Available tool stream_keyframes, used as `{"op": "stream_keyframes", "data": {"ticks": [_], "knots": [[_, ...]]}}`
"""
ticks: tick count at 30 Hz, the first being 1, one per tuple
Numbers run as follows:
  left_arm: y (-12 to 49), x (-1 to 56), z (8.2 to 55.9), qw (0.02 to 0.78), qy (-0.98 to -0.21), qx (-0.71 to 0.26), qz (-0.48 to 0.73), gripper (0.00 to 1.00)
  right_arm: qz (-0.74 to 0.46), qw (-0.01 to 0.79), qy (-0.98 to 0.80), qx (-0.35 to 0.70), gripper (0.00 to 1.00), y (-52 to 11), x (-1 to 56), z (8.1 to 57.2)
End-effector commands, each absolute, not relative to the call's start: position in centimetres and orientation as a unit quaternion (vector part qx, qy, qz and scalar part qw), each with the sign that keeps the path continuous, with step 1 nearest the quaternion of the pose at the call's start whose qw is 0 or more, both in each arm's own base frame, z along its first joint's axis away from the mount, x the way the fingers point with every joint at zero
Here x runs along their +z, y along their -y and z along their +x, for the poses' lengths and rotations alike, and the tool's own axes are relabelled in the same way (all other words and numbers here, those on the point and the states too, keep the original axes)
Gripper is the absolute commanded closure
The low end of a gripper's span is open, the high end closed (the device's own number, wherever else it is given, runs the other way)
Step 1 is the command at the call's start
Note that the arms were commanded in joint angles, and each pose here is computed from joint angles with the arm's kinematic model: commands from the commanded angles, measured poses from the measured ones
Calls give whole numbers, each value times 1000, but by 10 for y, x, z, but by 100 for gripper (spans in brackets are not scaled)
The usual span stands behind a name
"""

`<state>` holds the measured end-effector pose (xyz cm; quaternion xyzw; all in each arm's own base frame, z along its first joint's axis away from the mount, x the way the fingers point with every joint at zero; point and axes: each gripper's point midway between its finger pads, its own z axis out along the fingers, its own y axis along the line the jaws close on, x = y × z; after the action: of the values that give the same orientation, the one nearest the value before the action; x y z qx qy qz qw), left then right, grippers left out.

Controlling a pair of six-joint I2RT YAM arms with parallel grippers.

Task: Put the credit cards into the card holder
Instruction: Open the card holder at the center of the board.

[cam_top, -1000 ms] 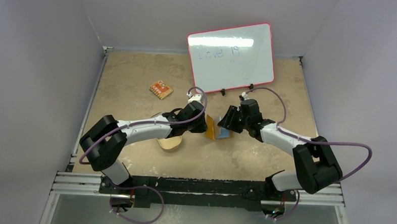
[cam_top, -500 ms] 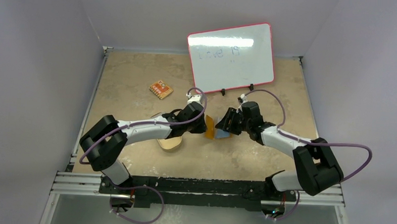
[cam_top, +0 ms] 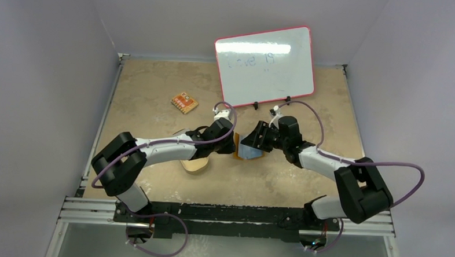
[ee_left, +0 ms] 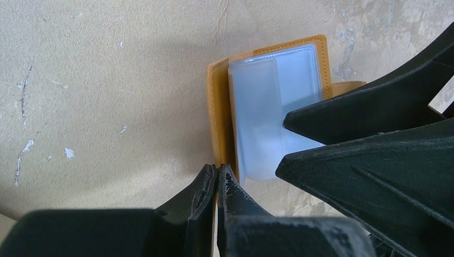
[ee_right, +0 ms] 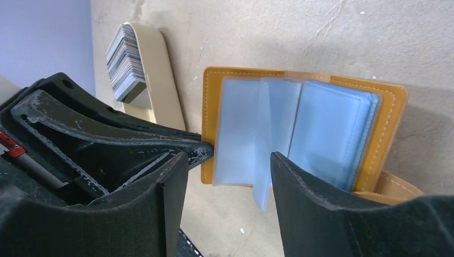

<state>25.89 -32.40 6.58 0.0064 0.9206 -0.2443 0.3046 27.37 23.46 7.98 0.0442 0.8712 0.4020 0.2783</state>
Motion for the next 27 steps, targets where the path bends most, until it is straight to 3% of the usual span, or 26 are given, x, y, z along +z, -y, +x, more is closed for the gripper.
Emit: {"op": "stream_keyframes", "data": {"ticks": [1,9,16,24,27], "knots": [[325,66,263,313,-916,-249,-5,100,26,288,-851,438,39,-247,93,278],[324,62,263,311,-918,-245,-8,100,9,266,-834,483,44,-263,93,275],[321,59,263,311,-920,-239,-10,100,6,249,-834,492,36,-265,88,269],[316,56,263,311,-922,-233,-15,100,30,243,-836,491,55,-261,85,267],[311,50,264,311,-924,-222,-17,100,41,252,-844,471,58,-255,83,270]]}}
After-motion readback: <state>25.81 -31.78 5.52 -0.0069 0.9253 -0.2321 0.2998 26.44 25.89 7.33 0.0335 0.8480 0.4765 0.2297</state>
